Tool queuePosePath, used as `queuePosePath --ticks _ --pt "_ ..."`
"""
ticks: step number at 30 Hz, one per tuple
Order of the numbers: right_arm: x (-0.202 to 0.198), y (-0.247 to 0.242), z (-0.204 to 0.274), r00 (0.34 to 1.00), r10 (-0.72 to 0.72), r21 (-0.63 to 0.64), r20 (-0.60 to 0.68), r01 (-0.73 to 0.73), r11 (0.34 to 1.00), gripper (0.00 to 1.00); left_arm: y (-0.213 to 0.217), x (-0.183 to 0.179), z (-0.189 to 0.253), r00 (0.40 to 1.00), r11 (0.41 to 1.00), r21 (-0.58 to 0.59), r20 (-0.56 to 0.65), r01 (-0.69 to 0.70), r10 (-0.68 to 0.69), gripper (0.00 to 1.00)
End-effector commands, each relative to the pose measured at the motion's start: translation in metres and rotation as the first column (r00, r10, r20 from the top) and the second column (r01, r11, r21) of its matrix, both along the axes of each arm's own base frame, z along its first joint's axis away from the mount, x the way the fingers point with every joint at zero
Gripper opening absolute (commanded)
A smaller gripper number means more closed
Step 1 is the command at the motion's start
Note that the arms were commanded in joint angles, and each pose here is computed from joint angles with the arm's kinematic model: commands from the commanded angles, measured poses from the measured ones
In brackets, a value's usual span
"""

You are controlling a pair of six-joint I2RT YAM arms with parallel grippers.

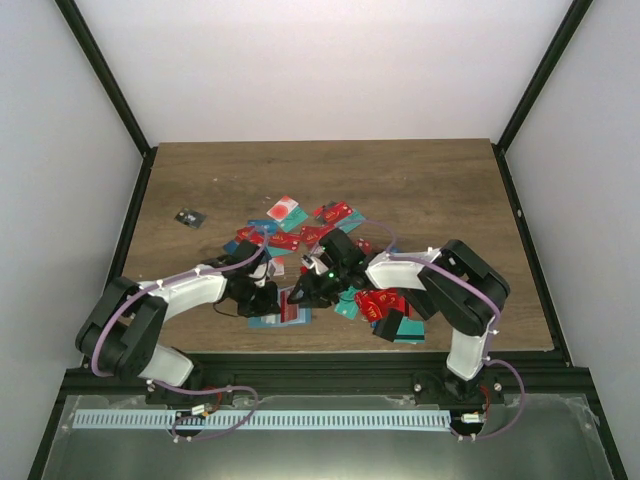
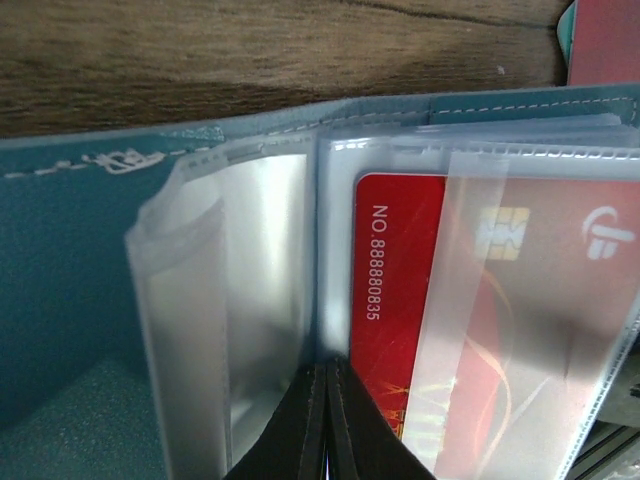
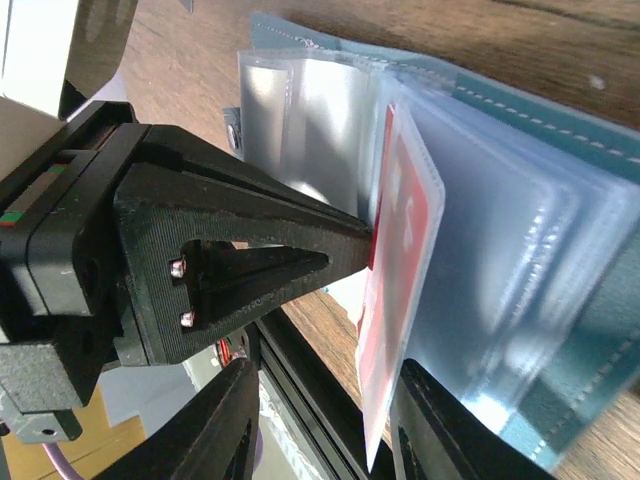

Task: Put the credit cards into the card holder
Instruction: Insert the credit card into the card holder.

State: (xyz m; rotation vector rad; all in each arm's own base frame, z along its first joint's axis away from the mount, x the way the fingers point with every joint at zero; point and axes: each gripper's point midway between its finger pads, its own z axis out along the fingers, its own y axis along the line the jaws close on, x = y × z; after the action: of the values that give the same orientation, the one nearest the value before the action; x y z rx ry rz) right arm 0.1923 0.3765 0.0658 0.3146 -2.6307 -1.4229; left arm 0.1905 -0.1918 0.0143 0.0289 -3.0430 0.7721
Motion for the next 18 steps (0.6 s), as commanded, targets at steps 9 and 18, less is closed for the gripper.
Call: queuePosePath --ticks 9,18 --pt "0.001 0.022 0.011 0.999 0.047 0.024 0.026 -0.048 0.999 0.38 0.005 0.018 0.047 0.994 0.998 0.039 0.096 -0.047 0.043 0.04" --pt "0.003 0.025 0.008 0.999 0.047 0.015 0.015 -0.048 0.999 0.38 0.013 0.026 0.086 0.982 0.994 0.047 0.163 -0.1 0.091 0.04"
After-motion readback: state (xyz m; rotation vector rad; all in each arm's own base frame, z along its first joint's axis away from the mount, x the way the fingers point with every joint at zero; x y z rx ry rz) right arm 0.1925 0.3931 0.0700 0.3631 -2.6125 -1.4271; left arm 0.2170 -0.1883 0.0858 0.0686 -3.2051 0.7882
